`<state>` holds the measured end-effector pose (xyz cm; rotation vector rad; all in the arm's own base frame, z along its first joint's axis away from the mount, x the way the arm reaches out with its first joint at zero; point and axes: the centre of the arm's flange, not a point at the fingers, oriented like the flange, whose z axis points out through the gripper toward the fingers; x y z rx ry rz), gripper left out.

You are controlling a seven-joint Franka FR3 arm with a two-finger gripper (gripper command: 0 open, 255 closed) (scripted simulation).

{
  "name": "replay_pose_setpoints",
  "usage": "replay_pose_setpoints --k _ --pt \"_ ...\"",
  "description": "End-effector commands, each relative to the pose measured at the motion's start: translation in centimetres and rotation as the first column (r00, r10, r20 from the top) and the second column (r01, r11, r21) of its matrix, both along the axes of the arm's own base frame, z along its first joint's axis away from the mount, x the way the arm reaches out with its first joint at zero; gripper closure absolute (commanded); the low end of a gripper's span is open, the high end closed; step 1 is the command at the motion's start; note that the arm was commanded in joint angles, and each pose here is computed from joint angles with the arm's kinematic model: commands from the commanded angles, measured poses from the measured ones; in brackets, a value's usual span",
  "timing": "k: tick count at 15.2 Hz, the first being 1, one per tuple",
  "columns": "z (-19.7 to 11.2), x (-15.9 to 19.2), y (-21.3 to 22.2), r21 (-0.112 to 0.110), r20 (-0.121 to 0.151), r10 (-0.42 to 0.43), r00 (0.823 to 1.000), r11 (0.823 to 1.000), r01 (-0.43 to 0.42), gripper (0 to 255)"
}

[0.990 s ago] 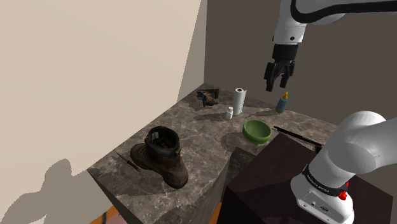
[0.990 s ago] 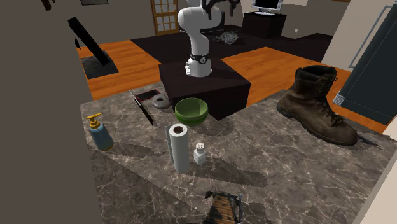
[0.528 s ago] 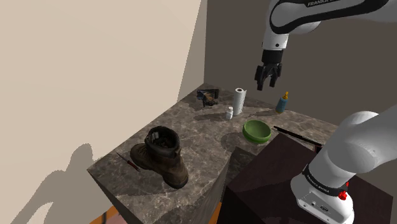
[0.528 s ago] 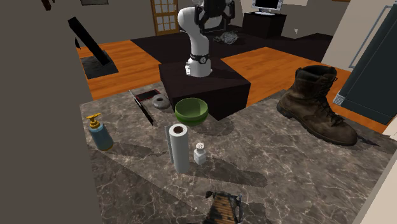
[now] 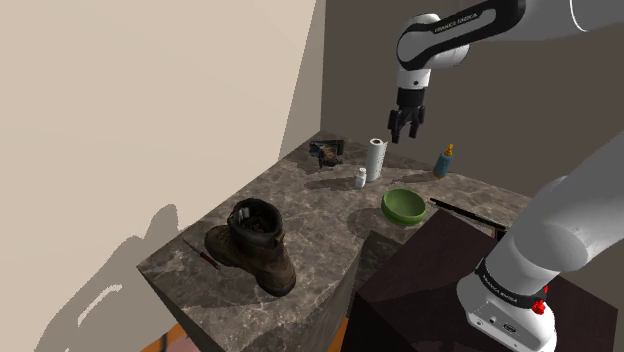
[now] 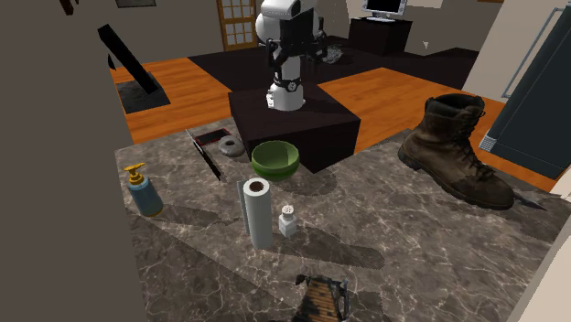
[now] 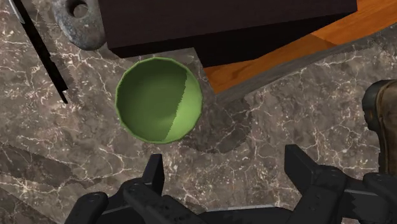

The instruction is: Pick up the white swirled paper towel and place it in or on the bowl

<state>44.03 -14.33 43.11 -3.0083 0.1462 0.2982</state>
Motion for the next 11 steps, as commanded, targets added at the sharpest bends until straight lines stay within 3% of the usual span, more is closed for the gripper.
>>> replay_pose_setpoints --k 1,11 --pt "-1.3 1.9 -1.7 -0.004 -0.001 0.006 1.000 1.000 -0.006 0" --pt "-7.7 10.8 -8.9 -0.018 -0.009 0.029 1.000 0.999 -0.029 0"
